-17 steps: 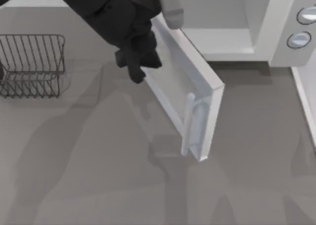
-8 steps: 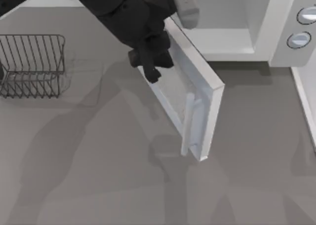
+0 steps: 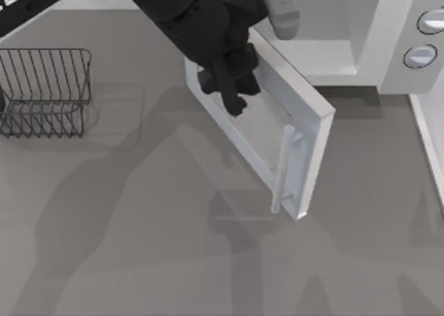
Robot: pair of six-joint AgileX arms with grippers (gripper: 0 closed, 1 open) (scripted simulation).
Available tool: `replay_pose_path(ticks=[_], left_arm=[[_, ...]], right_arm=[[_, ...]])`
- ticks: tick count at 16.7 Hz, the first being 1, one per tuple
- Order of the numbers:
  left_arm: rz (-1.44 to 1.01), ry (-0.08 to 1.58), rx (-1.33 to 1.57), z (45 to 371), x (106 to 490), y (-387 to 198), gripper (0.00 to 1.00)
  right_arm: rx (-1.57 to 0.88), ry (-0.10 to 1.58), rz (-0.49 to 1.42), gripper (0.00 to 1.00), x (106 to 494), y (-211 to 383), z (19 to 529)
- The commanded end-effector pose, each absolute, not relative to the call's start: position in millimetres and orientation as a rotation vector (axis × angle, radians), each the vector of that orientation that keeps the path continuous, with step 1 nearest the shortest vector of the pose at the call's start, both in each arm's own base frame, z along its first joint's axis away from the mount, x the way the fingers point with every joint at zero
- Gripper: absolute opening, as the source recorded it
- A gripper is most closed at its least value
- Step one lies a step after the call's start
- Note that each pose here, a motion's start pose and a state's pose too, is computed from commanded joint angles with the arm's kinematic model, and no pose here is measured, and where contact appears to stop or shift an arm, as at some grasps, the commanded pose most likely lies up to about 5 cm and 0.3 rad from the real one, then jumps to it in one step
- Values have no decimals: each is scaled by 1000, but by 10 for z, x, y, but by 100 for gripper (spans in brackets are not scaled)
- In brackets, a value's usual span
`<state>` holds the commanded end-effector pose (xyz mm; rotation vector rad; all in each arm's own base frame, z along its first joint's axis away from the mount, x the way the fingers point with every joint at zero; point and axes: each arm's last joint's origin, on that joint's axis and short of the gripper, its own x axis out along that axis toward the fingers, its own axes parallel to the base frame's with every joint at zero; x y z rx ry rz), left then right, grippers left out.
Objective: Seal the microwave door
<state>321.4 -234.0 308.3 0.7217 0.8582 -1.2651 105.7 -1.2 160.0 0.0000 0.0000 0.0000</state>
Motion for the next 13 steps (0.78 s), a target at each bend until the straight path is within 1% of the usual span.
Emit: replay_pose_path(ticks=[2,8,13], left_arm=[[-1263,857,720,3090,3216,-2325,0],[-1263,861,719,3083,3212,-2516,0],[-1269,873,717,3062,3206,-2523,0]], right_arm=[[0,0,0,100,1057,-12,1600],[0,0,0,100,1057,-12,1600],[0,0,0,100,1057,-12,1600]])
